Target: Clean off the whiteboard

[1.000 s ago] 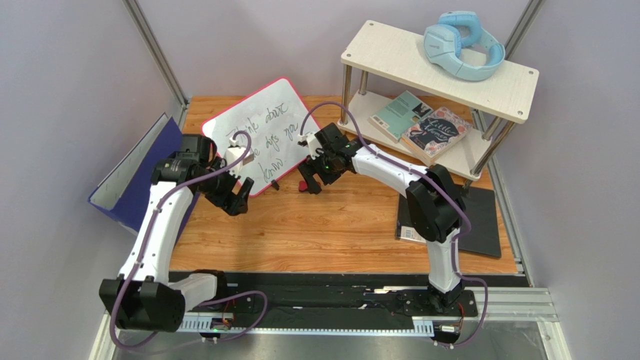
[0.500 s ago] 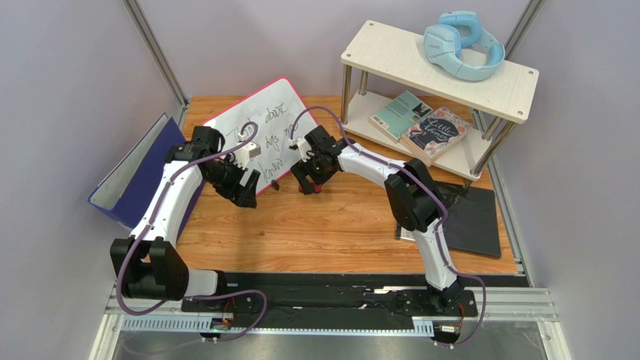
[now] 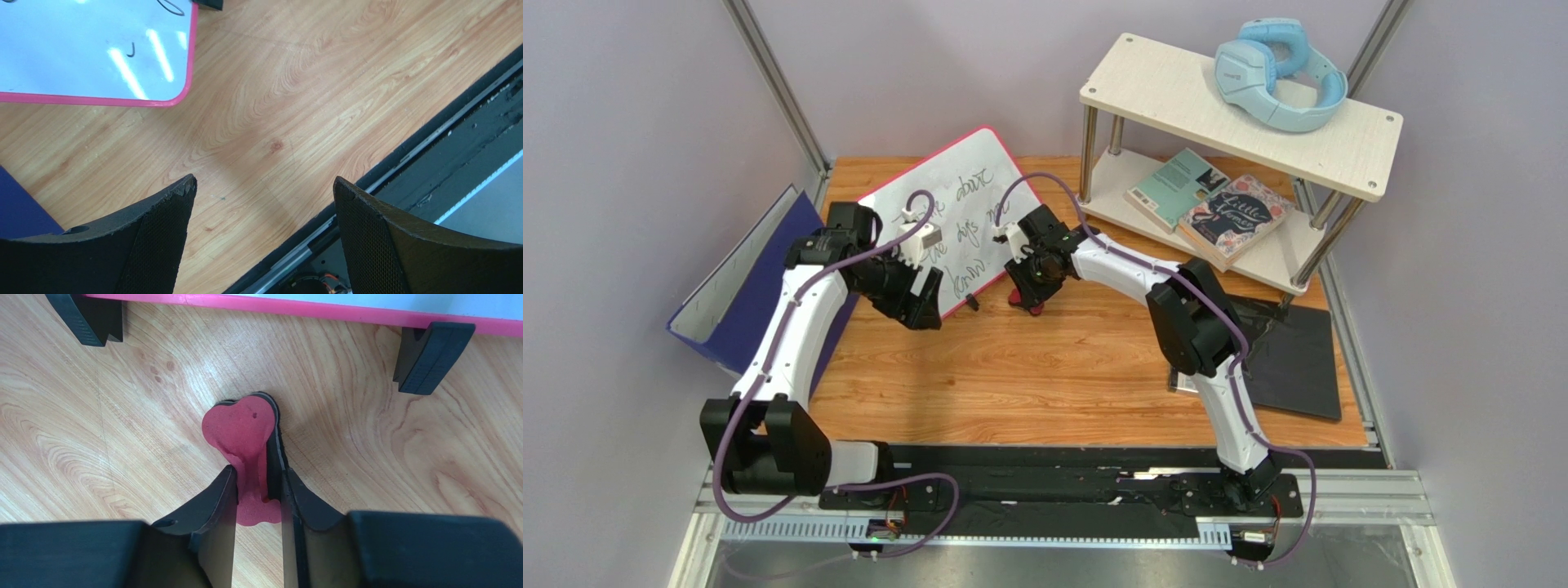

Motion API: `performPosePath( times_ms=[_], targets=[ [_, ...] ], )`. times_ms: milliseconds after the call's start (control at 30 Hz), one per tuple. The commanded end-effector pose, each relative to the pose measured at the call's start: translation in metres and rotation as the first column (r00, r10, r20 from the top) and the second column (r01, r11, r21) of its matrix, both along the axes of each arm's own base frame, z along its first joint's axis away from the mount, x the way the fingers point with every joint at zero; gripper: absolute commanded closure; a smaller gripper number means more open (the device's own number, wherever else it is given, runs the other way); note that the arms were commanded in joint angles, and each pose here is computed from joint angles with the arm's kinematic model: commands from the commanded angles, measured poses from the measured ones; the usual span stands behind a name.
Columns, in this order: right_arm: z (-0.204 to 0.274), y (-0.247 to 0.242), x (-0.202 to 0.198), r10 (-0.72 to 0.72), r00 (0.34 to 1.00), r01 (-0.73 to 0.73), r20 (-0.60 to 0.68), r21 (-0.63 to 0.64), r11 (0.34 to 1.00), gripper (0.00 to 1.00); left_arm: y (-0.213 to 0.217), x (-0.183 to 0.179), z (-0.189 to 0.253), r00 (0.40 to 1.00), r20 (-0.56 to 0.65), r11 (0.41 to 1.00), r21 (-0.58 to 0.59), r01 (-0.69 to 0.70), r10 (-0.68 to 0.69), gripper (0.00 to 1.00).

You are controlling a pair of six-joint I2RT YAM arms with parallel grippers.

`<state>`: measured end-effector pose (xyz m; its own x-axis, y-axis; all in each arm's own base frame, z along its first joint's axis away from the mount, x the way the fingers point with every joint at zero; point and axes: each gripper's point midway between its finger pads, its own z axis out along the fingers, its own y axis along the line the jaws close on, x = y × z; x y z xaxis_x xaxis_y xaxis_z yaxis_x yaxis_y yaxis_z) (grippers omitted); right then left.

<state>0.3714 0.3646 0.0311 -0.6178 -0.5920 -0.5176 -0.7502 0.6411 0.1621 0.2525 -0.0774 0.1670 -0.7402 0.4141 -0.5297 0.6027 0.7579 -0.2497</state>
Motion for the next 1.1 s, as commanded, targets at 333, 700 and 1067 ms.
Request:
performPosePath(
  times_ms=[333, 700, 1067],
  targets=[
    [0.017, -0.004, -0.003, -0.066, 0.997, 0.065, 0.034, 0.038, 0.997, 1.00, 0.025, 0.110, 0.050, 0.955, 0.185, 0.972, -0.061, -0.226, 0.233, 0.17],
    [0.090, 0.011, 0.003, -0.126, 0.988, 0.104, 0.093, 0.206, 0.973, 1.00, 0.096, 0.226, 0.088, 0.854, 0.287, 0.901, -0.128, -0.414, 0.434, 0.27],
    [0.122, 0.020, 0.011, -0.150, 0.984, 0.113, 0.096, 0.314, 0.943, 1.00, 0.145, 0.249, 0.060, 0.834, 0.294, 0.882, -0.092, -0.462, 0.468, 0.27]
  ],
)
